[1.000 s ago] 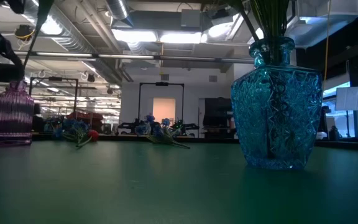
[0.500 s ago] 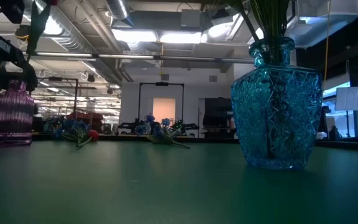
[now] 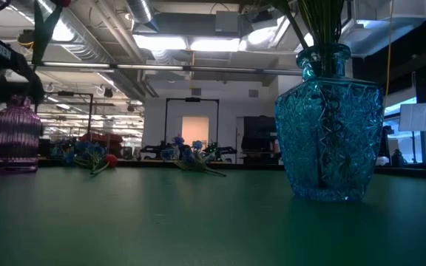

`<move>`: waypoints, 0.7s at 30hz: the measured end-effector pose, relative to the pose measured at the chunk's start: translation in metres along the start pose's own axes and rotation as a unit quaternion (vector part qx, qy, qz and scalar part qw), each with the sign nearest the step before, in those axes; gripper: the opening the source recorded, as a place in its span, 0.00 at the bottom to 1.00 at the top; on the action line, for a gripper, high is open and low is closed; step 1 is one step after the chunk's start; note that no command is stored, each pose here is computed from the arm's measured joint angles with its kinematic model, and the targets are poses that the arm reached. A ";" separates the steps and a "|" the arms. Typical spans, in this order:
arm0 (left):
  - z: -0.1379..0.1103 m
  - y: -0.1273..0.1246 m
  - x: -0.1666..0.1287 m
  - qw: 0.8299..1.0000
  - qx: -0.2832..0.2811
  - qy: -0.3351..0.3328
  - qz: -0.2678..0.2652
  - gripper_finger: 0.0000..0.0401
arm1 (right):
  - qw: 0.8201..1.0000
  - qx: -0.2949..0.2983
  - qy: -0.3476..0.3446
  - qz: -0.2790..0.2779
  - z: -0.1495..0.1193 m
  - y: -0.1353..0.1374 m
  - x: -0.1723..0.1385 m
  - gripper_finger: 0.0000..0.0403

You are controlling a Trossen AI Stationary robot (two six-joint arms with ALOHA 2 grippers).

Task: Sort flowers into vase by color
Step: Put the left blue flower into the purple vase

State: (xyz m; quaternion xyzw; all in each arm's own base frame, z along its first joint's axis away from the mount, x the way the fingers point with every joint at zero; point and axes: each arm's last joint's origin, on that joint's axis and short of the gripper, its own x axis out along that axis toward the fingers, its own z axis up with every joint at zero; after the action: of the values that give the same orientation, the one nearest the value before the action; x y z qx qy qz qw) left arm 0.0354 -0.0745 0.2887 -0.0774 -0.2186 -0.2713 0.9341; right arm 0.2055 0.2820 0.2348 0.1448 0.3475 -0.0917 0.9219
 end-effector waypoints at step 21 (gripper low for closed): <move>0.102 0.070 0.085 0.845 0.101 0.068 0.520 0.01 | 0.995 -0.026 0.014 0.096 0.053 0.008 0.022 0.65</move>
State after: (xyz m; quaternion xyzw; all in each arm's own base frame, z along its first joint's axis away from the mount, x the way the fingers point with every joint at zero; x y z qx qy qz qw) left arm 0.1005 -0.0290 0.4158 -0.0664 -0.1081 0.2732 0.9535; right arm 0.2565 0.2703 0.2592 0.1545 0.3470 0.0083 0.9250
